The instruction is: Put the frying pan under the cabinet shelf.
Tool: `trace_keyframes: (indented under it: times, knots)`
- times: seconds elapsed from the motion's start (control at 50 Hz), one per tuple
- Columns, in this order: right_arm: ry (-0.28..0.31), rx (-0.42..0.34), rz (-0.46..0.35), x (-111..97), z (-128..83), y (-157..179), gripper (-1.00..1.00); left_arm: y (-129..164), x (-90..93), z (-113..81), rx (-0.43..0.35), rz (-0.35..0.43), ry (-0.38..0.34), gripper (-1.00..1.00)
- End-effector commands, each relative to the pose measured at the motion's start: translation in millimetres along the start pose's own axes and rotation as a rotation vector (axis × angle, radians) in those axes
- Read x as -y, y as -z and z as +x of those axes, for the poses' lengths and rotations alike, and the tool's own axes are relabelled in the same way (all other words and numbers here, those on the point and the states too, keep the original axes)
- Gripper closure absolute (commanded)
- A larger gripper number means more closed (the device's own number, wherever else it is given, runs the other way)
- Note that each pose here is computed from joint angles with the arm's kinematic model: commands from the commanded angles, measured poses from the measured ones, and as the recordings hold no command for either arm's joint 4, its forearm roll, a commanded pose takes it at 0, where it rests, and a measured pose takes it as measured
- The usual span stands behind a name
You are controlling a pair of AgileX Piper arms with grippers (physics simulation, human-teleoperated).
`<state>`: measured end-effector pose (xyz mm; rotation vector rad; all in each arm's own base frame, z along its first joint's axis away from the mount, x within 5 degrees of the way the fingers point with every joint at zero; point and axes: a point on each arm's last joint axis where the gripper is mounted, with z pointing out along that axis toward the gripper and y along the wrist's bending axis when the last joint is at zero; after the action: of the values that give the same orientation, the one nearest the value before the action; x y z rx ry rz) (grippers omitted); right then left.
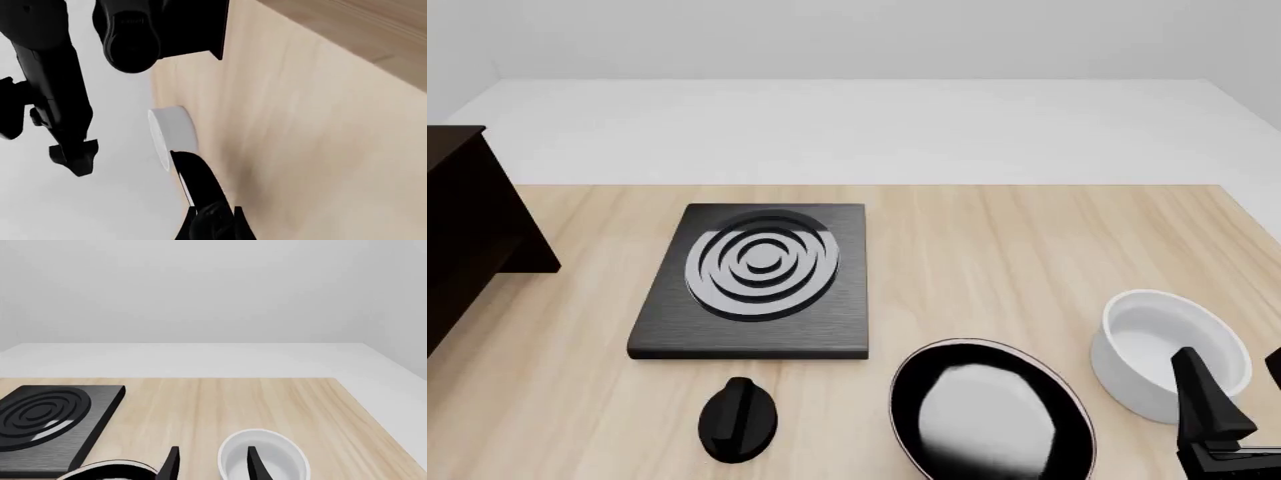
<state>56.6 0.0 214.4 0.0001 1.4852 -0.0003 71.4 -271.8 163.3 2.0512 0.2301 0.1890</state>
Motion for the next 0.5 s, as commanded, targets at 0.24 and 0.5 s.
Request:
trace_keyframes:
  times: [0.24,0.5]
  knots:
    - [0.0,0.0,0.0,0.0,0.0,0.0,-1.0,38.5,-20.2,10.0,-0.044,-0.19,-0.1,1.0]
    - [0.0,0.0,0.0,0.0,0.0,0.0,-1.0,74.5,-64.4,25.3,-0.098,-0.297,-0.016,1.0]
